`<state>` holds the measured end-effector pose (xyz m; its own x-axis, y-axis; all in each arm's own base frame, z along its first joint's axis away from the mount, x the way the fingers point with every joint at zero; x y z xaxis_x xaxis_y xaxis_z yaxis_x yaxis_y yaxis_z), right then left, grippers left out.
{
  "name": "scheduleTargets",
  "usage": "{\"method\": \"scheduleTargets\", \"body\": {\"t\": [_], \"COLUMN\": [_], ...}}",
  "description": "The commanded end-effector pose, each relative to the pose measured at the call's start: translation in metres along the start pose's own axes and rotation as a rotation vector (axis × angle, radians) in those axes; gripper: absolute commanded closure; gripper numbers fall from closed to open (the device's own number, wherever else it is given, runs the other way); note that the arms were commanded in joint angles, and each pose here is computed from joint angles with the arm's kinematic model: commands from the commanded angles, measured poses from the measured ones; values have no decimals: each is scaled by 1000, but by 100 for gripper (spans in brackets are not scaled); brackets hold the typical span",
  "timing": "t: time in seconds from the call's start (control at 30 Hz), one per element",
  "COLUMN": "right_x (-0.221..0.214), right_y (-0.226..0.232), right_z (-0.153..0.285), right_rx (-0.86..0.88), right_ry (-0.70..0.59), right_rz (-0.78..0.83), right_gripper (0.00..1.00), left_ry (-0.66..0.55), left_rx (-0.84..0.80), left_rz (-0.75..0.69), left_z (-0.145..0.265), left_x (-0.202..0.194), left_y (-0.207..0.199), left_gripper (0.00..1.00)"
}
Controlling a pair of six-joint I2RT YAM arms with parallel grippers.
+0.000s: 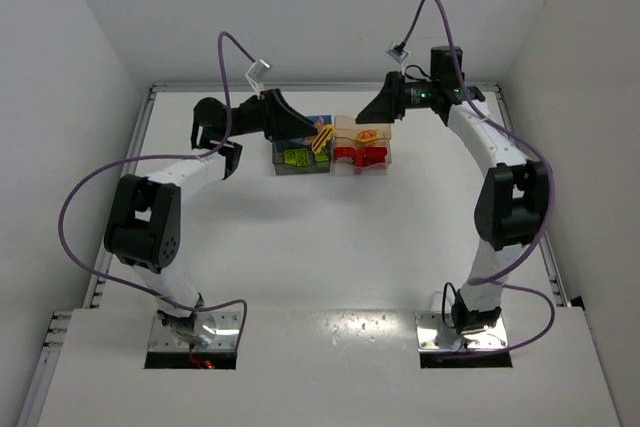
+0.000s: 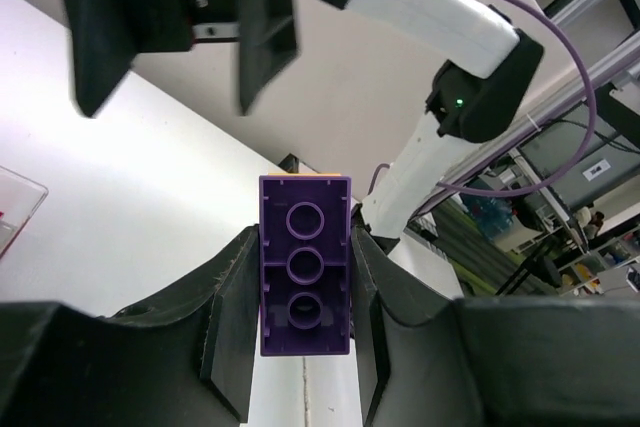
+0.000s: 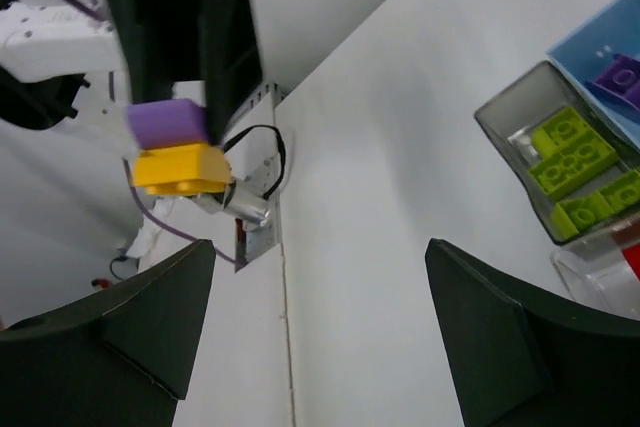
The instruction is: Sort the legos into containers by color
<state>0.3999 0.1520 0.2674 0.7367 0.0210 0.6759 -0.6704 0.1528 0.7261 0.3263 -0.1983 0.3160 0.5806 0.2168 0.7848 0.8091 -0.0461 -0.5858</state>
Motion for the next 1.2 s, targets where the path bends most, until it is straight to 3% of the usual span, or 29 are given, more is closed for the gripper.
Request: {"method": "scheduleTargets", "body": {"t": [0.0, 0.23, 0.4, 0.67, 0.87, 1.03, 1.07, 1.17], "right_x": [17, -16, -15, -5, -1, -3, -3, -8], "right_y": [61, 105, 100, 73, 73, 72, 72, 68], "right_z": [-12, -53, -55, -51, -65, -70, -70, -70], "right_rx": [127, 258, 239, 156, 168, 185, 185, 182], "right_ry": [30, 137, 130, 88, 101, 112, 112, 118], "right_rz": [158, 159, 160, 135, 150, 151, 151, 132], "right_gripper": [14, 13, 8, 10, 43, 61, 72, 89], "left_ry": [-9, -11, 1, 4, 7, 10, 2, -7], "left_rx": [-6, -6, -18, -29, -41, -52, -48, -44], "left_rz": [-77, -102, -91, -118, -136, -143, -143, -142], "left_z": [0, -12, -19, -20, -24, -29, -29, -29], "left_x": [4, 20, 18, 15, 17, 18, 19, 20], "left_y": [7, 22, 21, 13, 10, 9, 9, 10], "left_gripper": [91, 91, 91, 91, 91, 91, 91, 91]}}
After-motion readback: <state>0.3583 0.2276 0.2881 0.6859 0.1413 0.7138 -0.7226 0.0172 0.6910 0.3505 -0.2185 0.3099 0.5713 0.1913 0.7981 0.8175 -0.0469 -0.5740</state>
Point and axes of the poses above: each gripper's point midway between its finger pads, its own z axis back along the fingers, its own y axis along the line the jaws close on, x = y × z, the point moved 7 cm from there along z, back along the fingers, and after that the axes turned 4 degrees about -z, right-handed, at the moved point
